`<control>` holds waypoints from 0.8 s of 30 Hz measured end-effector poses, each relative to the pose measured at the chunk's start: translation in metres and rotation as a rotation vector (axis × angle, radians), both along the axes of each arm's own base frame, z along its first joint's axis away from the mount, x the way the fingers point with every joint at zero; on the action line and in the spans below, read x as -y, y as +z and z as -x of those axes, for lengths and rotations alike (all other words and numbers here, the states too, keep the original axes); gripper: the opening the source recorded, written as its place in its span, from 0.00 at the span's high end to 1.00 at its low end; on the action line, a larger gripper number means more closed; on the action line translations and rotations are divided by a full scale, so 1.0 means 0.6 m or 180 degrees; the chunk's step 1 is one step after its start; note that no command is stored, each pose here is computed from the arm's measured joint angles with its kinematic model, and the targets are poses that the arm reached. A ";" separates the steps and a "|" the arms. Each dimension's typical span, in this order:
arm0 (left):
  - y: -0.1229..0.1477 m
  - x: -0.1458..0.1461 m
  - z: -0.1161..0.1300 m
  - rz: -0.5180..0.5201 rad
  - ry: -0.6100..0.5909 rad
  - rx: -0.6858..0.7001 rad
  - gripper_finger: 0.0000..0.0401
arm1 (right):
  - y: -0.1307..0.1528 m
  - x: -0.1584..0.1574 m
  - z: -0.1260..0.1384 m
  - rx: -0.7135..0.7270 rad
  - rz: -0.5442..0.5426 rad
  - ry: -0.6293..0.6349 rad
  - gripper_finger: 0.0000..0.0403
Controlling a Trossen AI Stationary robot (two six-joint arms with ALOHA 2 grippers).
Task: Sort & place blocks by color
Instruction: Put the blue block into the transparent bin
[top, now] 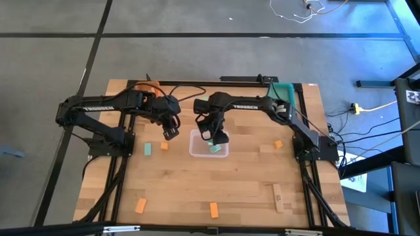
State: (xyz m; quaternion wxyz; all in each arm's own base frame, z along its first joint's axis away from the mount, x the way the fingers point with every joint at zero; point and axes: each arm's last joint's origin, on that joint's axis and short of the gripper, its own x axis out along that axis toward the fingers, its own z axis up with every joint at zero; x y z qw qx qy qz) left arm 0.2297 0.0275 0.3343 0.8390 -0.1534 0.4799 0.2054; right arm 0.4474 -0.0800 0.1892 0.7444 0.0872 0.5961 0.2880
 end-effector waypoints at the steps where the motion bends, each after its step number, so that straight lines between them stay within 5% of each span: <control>1: 0.000 0.000 0.000 0.0006 0.0010 -0.0004 0.68 | 0.000 0.000 0.000 0.0004 0.0003 -0.0001 0.68; 7: -0.003 0.000 0.007 0.0073 0.0152 -0.0115 0.68 | 0.000 0.003 -0.005 0.0098 0.0025 -0.0009 0.53; 14: -0.010 0.002 0.023 0.0231 0.0545 -0.0387 0.68 | 0.003 0.016 -0.002 0.0122 0.0027 -0.0075 0.51; 24: -0.019 0.019 0.061 0.0854 0.2297 -0.0813 0.68 | 0.113 0.090 0.050 0.0564 0.0158 -0.0447 0.51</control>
